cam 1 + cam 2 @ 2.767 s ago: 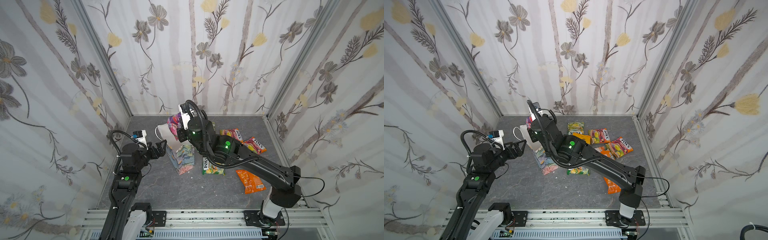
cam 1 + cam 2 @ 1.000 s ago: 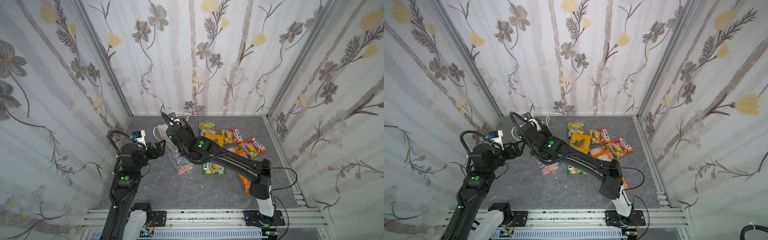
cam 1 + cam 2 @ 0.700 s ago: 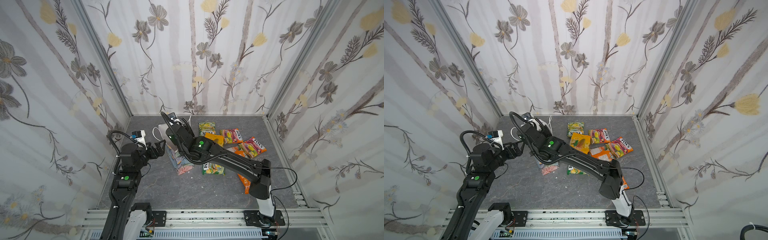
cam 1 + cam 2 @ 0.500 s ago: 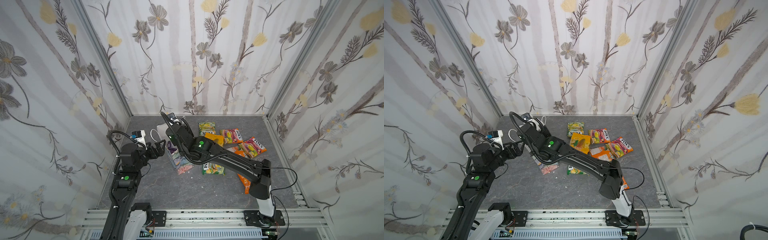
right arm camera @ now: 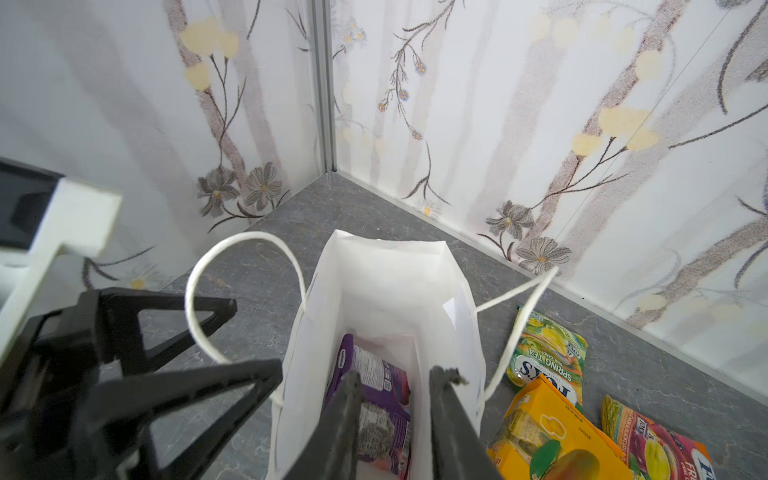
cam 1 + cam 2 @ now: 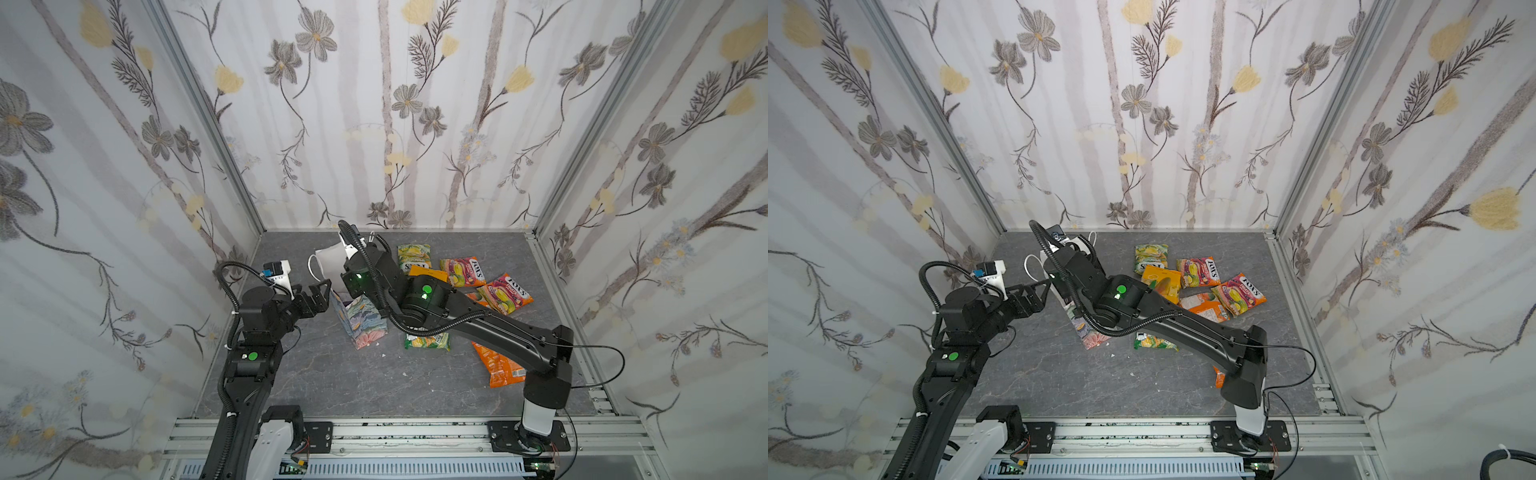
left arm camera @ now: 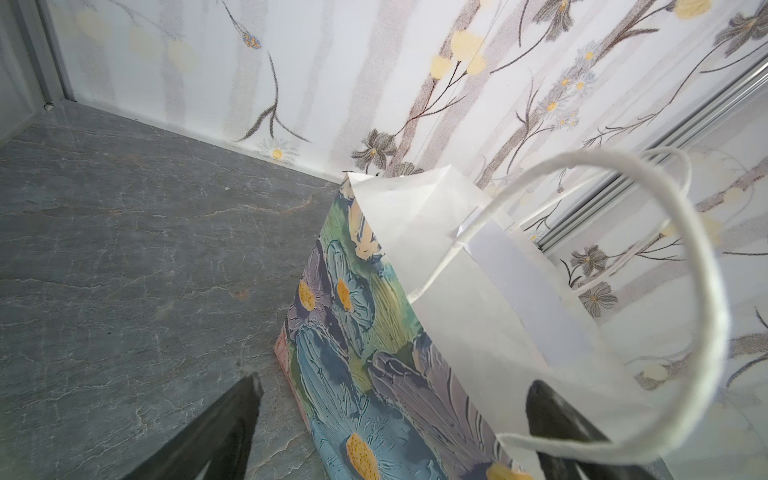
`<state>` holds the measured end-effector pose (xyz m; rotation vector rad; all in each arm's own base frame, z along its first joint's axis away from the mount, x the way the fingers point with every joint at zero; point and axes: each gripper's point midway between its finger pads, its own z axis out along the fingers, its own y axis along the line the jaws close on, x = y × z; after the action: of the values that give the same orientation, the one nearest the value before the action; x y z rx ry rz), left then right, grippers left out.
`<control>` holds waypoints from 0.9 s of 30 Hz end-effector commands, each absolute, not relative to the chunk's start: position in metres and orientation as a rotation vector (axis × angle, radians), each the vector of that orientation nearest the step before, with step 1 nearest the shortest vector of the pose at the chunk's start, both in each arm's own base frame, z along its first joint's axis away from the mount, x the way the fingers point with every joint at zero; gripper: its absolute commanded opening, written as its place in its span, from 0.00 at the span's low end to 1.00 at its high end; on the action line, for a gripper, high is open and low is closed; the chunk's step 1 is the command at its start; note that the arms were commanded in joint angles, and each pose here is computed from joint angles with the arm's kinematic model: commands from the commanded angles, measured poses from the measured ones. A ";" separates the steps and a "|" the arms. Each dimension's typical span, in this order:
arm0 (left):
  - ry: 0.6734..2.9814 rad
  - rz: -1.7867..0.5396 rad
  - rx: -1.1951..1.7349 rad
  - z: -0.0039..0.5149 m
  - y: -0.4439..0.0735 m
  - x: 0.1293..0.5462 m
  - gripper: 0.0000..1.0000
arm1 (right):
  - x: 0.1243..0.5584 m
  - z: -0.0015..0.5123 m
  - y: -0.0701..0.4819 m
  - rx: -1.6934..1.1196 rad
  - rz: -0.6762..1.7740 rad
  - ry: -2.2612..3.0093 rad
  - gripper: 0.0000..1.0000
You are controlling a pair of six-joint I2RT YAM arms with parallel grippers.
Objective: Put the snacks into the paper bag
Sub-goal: 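Withdraw the right gripper from the bag toward the orange chip bag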
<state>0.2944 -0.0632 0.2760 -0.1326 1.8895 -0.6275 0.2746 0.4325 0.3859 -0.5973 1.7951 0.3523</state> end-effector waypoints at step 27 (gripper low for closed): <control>1.852 -0.608 -0.135 0.284 -0.058 0.296 1.00 | 0.250 0.224 0.180 -0.047 0.090 2.201 0.48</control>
<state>0.2933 -0.0605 0.2782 -0.1385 1.8791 -0.6201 0.2542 0.2135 0.2475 -0.1688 2.1351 0.2061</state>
